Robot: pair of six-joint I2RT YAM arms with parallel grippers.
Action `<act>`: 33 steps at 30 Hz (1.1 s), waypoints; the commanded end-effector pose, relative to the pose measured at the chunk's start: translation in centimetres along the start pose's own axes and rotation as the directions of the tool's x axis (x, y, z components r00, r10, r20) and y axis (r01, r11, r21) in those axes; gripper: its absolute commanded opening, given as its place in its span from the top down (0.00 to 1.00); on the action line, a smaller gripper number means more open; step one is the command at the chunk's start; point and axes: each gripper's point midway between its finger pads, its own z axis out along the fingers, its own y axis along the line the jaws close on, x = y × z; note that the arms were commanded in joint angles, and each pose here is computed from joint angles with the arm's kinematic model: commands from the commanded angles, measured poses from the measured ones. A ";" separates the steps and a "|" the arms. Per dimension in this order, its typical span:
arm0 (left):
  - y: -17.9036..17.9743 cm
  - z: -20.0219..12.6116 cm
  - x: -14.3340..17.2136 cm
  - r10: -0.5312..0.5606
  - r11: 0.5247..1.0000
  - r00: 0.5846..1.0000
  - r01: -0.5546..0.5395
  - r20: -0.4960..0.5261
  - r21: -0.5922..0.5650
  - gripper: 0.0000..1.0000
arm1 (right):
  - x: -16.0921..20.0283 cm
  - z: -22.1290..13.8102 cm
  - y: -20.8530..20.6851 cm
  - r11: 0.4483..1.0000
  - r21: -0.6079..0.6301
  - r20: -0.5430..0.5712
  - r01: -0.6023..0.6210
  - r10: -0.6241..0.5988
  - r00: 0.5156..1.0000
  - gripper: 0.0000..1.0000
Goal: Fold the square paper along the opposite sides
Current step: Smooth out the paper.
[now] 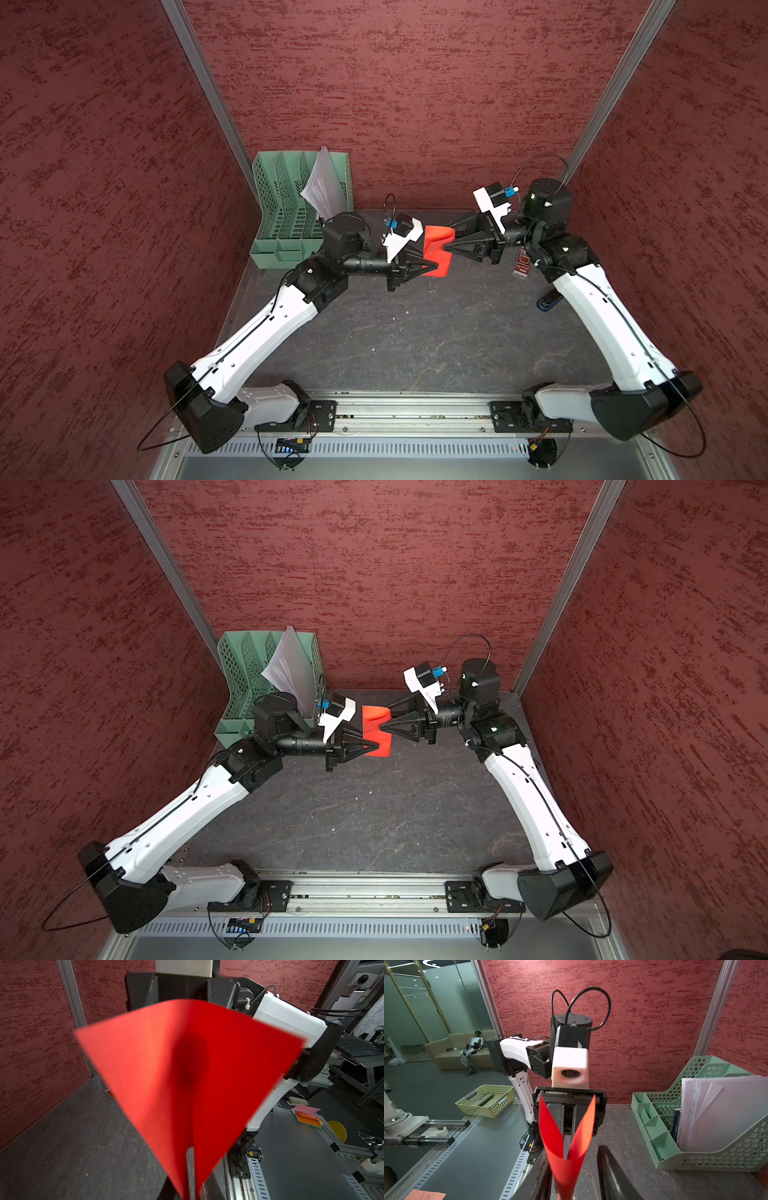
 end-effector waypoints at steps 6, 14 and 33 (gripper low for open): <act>-0.1 0.2 -0.4 0.026 1.000 1.000 -0.026 0.001 0.004 0.87 | -1.4 0.0 0.9 0.999 -0.002 0.010 0.052 -0.052 0.999 0.74; 0.2 0.4 -0.3 0.026 1.000 1.000 -0.026 -0.004 0.000 0.87 | -1.5 0.0 1.0 0.998 0.001 0.012 0.059 -0.059 0.998 0.81; 0.2 0.5 -0.4 0.029 1.000 1.000 -0.029 -0.009 -0.002 0.87 | -1.5 -0.1 1.1 0.998 0.005 0.016 0.065 -0.065 0.998 0.90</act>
